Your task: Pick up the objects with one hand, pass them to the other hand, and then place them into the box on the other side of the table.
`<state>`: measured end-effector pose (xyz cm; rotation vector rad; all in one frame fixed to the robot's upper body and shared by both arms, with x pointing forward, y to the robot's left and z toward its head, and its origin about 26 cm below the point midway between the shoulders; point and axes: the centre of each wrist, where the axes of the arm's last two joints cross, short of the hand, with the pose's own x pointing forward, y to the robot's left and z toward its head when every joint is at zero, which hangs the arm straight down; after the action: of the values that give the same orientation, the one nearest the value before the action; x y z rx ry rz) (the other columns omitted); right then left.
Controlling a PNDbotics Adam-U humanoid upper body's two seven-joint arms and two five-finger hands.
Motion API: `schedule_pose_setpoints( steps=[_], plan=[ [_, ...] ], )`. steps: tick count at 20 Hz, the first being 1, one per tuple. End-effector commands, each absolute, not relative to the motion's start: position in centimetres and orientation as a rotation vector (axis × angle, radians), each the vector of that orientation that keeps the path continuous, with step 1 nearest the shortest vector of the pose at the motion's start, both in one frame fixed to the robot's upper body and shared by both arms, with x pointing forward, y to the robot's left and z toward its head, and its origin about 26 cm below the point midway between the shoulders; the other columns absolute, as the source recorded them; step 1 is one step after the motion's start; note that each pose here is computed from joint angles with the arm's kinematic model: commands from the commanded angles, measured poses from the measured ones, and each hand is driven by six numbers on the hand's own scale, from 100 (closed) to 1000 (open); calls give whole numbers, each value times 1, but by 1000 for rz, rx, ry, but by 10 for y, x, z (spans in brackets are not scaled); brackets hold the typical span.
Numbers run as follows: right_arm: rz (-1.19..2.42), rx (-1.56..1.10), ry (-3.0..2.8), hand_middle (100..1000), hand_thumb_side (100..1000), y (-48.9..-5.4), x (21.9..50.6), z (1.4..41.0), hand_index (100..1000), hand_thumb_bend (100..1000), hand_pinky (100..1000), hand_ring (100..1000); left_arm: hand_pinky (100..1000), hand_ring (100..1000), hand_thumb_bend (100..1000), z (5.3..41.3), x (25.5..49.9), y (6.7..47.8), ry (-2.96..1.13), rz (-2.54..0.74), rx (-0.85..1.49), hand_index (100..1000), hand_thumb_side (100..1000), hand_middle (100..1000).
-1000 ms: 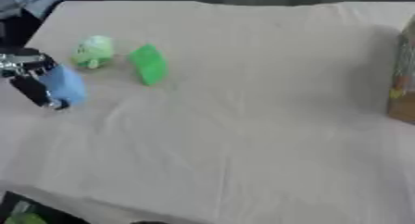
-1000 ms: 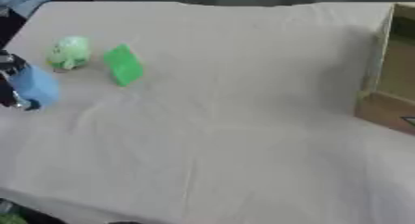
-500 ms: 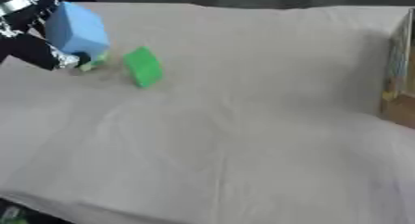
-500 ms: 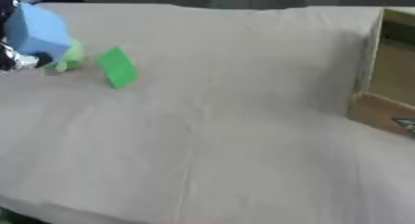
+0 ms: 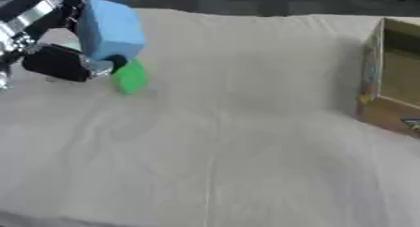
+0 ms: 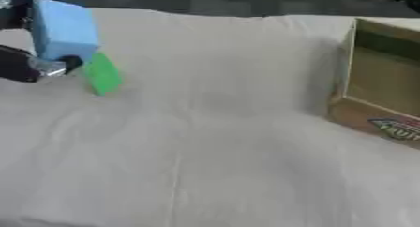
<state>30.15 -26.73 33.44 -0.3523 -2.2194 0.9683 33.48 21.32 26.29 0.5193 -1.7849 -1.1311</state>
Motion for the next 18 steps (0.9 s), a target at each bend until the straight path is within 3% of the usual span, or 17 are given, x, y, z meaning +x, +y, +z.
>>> schedule_pose_setpoints(
  steps=[1, 6, 18],
  plan=[
    [1238, -412, -2172, 854, 413, -246, 295, 350, 923, 284, 932, 929, 652, 644, 100, 259, 338, 198, -1840, -1162, 535, 498, 100, 560],
    [1459, -443, -2130, 851, 403, -209, 294, 358, 914, 347, 923, 923, 650, 639, 100, 235, 347, 181, -1866, -1150, 519, 496, 100, 554],
    [1679, -346, -1978, 854, 428, -152, 291, 344, 922, 320, 929, 932, 649, 636, 100, 209, 354, 152, -1935, -1157, 519, 495, 100, 549]
  ],
)
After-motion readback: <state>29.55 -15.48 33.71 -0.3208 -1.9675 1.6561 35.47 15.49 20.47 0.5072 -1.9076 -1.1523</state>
